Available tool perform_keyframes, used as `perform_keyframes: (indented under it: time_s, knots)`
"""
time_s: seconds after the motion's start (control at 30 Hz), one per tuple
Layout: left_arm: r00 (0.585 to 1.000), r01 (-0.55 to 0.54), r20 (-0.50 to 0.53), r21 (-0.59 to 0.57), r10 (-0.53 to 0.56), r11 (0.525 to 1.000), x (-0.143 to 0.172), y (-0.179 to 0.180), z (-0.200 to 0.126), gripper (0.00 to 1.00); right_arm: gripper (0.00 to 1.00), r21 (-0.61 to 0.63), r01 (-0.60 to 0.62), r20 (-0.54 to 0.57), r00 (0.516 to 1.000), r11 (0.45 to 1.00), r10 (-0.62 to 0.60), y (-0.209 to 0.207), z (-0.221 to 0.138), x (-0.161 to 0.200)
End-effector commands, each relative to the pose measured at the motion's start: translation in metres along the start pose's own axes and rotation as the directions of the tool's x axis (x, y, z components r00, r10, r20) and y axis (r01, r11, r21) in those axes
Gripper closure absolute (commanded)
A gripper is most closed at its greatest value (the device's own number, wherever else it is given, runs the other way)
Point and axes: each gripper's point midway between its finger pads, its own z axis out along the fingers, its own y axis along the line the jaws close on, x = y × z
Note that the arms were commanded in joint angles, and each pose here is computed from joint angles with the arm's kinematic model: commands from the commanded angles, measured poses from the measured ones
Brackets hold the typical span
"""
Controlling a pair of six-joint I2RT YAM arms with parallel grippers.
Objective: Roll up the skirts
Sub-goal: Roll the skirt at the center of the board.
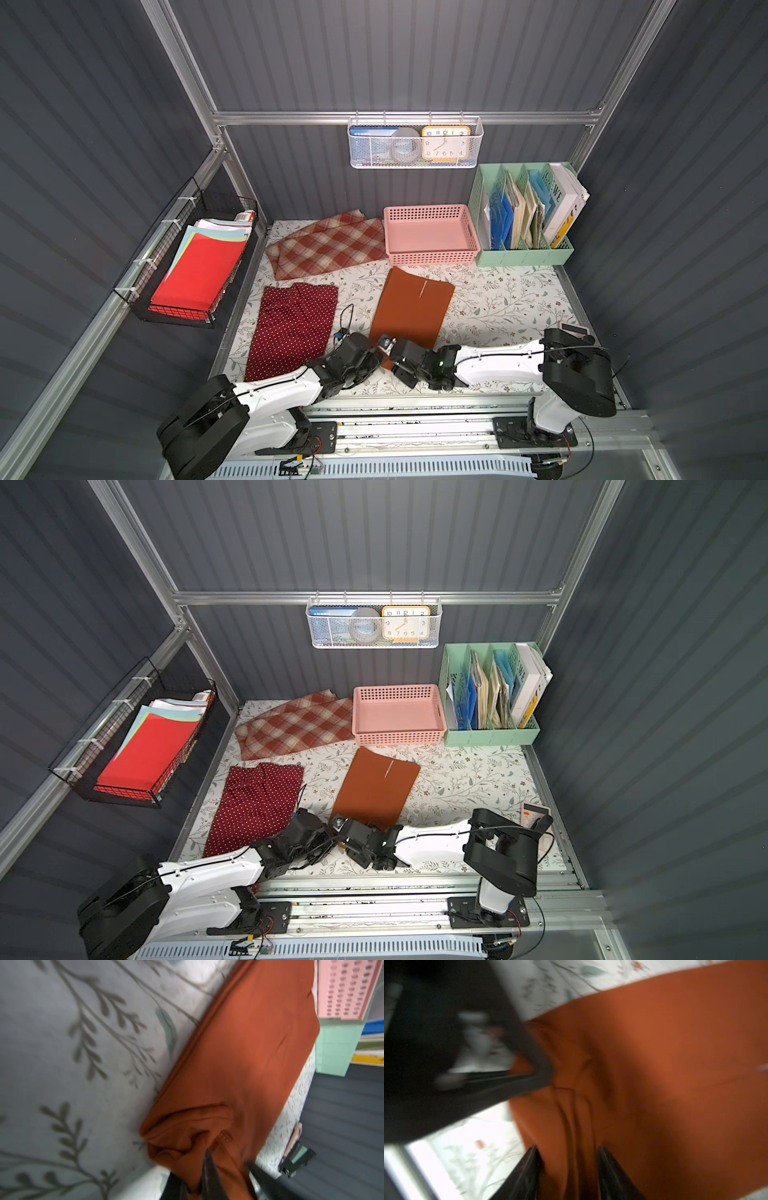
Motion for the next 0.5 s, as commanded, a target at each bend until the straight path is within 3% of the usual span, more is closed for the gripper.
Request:
perform_keyframes:
  time_s: [0.0, 0.13, 0.47]
  knots:
    - [0.996, -0.046, -0.078, 0.046, 0.049, 0.998, 0.016, -0.009, -0.006, 1.00, 0.48, 0.169, -0.037, -0.170, 0.983, 0.985, 0.067, -0.041, 0.005, 0.057]
    - [0.996, -0.048, -0.073, 0.045, 0.052, 0.998, 0.015, -0.008, -0.008, 1.00, 0.47, 0.147, -0.114, -0.143, 0.981, 0.983, 0.135, -0.050, -0.004, 0.052]
    - [0.996, -0.059, -0.061, 0.036, 0.061, 0.998, 0.013, -0.006, -0.016, 1.00, 0.48, 0.219, -0.097, -0.222, 0.964, 0.971, 0.147, -0.064, 0.010, 0.061]
